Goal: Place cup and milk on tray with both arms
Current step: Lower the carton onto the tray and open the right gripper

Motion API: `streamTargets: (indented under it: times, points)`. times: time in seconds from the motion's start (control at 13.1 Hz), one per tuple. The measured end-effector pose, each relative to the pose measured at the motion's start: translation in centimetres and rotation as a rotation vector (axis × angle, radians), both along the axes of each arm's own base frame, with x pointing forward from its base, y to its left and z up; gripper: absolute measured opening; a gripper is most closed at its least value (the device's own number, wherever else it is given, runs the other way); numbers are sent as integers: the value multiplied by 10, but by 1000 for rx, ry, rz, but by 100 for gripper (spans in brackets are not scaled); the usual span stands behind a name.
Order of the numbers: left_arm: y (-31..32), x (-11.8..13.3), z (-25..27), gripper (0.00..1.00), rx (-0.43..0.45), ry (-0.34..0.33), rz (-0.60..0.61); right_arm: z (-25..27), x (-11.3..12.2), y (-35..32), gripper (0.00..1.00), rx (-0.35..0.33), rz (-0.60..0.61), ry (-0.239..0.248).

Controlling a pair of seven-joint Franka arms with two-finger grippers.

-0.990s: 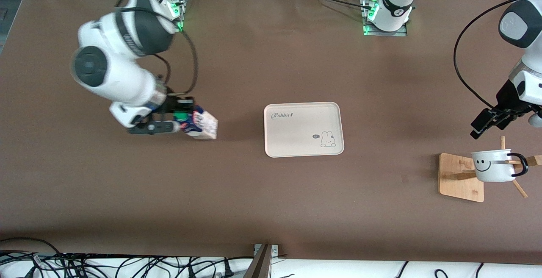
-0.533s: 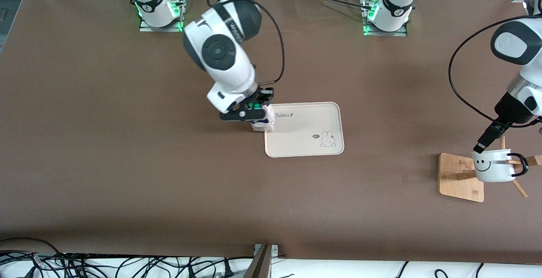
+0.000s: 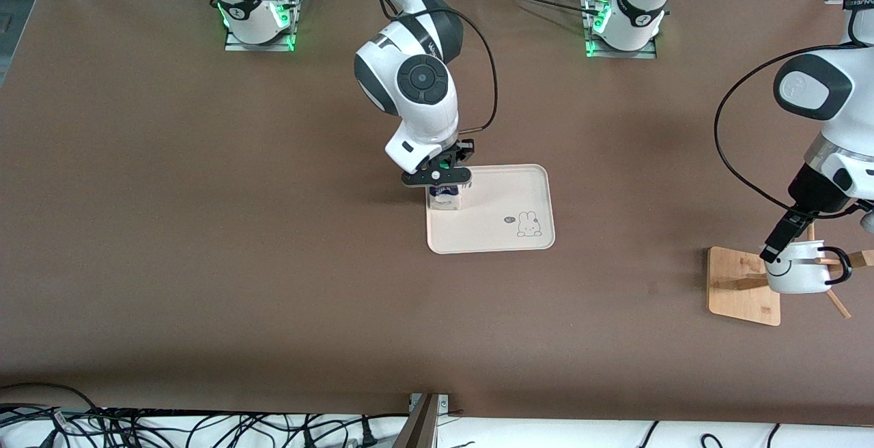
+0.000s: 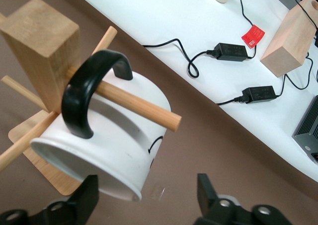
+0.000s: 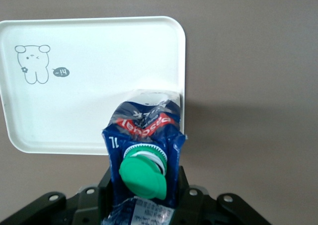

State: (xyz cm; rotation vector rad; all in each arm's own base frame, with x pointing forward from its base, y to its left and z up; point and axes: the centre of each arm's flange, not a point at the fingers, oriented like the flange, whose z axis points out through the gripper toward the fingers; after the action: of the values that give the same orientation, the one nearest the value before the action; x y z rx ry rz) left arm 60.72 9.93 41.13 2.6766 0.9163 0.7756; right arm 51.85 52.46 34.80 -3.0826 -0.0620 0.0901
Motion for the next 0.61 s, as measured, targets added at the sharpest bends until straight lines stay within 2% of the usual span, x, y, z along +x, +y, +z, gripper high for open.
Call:
streamTargets:
  times: [0.08,0.3,0.38,0.61]
  points:
    - [0,0,-2,65,11,-1,-14,0,1,0,51,1,-1,-2]
    - [3,1,-4,35,22,-3,-24,-5,-1,2,52,-10,8,-4]
    - [3,1,-4,30,24,-3,-27,-7,-2,3,54,-15,12,-5]
    - [3,1,-4,24,25,-3,-28,-8,-1,4,82,-16,13,-11]
